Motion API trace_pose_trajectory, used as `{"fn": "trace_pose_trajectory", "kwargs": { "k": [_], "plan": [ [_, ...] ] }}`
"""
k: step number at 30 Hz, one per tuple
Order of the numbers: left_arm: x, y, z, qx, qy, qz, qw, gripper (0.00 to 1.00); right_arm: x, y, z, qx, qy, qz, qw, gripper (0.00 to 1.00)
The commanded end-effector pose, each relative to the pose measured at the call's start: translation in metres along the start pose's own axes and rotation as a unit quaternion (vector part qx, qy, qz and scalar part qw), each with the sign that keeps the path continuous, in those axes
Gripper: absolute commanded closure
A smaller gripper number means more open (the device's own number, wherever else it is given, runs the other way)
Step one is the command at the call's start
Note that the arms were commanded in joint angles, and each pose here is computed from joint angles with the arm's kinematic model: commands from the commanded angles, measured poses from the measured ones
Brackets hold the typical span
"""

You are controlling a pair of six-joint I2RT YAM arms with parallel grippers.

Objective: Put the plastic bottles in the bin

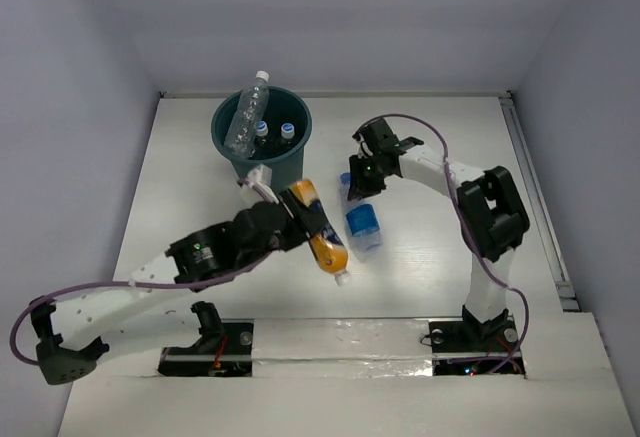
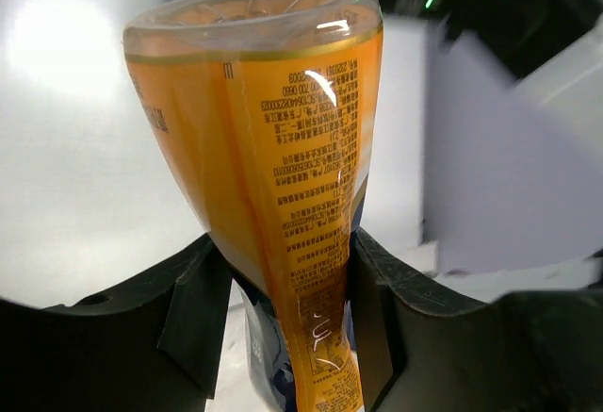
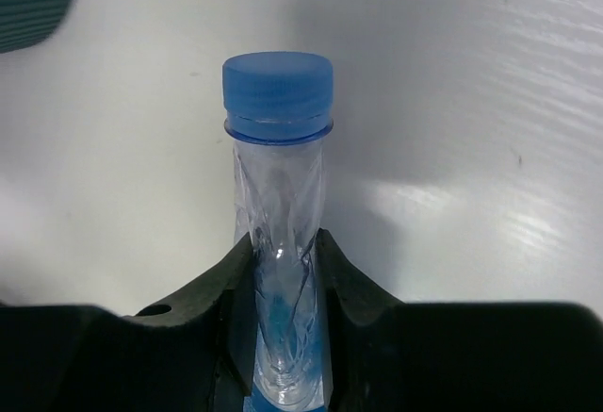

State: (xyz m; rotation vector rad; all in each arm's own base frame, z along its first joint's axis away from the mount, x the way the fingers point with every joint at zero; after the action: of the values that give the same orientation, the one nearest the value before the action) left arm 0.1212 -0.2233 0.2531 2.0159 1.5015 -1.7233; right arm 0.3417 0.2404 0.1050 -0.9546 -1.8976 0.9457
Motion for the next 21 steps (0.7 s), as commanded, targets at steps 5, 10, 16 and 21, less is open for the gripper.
{"fn": "trace_pose_trajectory", "kwargs": {
  "k": [5,10,16,21],
  "plan": [
    [-0.08,-0.036,-0.13,-0.204,0.095,-0.019,0.974,0.69,0.042,-0.117,-0.041,-0.195,-0.016,-0.054,0.979,0.81],
    [-0.121,-0.039,-0.214,-0.314,0.139,-0.067,0.937,0.68,0.052,-0.156,-0.027,-0.244,-0.004,-0.076,0.967,0.81],
    [-0.125,-0.007,-0.269,-0.376,0.185,-0.151,0.895,0.68,0.059,-0.199,-0.01,-0.29,-0.008,-0.086,0.953,0.81],
    [-0.109,0.02,-0.285,-0.412,0.22,-0.228,0.854,0.68,0.067,-0.225,-0.002,-0.321,-0.008,-0.106,0.941,0.81]
  ]
}}
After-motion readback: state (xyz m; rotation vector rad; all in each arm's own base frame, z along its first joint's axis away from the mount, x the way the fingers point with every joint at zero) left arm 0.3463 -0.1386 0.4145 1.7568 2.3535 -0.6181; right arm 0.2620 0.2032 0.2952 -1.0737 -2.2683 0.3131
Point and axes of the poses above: each gripper's point midway between its finger pads, its own y axis out along the fingers, its own x axis along the line the jaws close on, z = x × y, the point moved 6 cm from there along -y, back along the fingers, and after that the axes turned 9 degrees about -y, right-handed, at the moved point
